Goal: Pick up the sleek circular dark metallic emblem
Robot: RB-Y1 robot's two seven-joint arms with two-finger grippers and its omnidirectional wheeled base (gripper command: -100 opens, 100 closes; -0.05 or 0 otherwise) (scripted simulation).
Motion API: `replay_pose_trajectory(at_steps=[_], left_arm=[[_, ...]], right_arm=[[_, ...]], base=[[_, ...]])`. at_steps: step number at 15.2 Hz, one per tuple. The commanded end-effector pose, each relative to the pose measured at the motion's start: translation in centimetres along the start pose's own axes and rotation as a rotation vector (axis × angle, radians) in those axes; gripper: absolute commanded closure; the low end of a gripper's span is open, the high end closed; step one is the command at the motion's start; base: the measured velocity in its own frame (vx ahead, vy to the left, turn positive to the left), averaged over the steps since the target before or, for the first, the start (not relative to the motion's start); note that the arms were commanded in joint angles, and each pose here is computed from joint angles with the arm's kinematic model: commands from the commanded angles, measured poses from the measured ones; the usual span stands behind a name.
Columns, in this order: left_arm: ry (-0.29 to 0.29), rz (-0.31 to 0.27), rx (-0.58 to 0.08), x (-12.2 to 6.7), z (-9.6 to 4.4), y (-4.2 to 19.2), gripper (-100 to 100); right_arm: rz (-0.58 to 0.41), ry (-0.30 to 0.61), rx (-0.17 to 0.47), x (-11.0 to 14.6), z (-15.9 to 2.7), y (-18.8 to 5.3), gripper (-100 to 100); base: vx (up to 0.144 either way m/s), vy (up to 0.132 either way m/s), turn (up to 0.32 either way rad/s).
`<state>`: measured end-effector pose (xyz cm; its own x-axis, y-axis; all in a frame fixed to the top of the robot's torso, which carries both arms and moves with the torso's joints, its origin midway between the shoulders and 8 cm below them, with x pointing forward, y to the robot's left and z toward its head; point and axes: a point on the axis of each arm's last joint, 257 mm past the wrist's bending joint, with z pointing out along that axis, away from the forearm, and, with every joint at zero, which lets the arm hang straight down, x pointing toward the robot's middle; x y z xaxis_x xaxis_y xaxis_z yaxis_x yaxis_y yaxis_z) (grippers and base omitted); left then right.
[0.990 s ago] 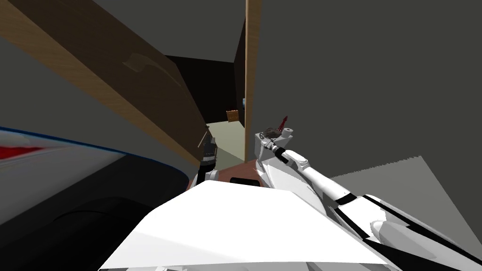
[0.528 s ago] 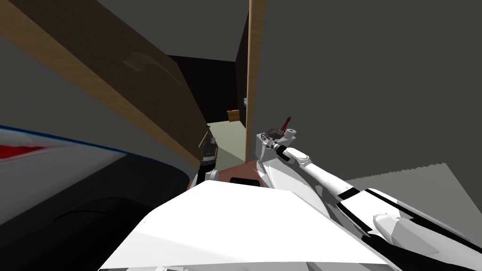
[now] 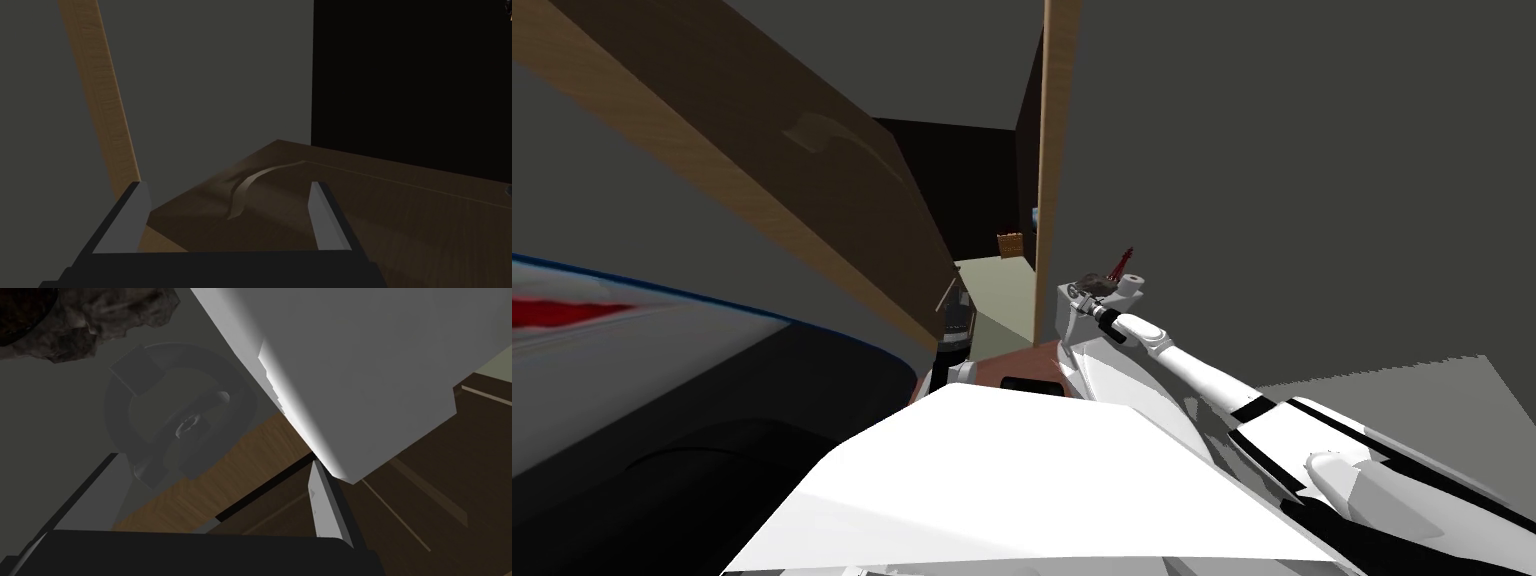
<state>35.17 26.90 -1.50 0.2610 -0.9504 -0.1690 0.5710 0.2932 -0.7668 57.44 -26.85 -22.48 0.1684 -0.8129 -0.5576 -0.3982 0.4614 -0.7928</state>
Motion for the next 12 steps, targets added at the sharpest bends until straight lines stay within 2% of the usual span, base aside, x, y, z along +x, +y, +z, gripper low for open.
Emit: replay_pose_trajectory(at_steps=[1, 4, 12], left_arm=[[0.000, 0.000, 0.000, 0.00, 0.00, 0.00, 0], [0.000, 0.000, 0.000, 0.00, 0.00, 0.00, 0], [0.000, 0.000, 0.000, 0.00, 0.00, 0.00, 0]], right_arm=[[-0.010, 0.011, 0.005, 0.22, 0.07, -0.11, -100], [0.014, 0.011, 0.005, 0.22, 0.07, -0.10, -100], [-0.002, 0.029, 0.025, 0.51, 0.20, -0.52, -100]], base=[[-0.004, -0.013, 0.042], [-0.004, -0.013, 0.027], [-0.005, -0.012, 0.037]])
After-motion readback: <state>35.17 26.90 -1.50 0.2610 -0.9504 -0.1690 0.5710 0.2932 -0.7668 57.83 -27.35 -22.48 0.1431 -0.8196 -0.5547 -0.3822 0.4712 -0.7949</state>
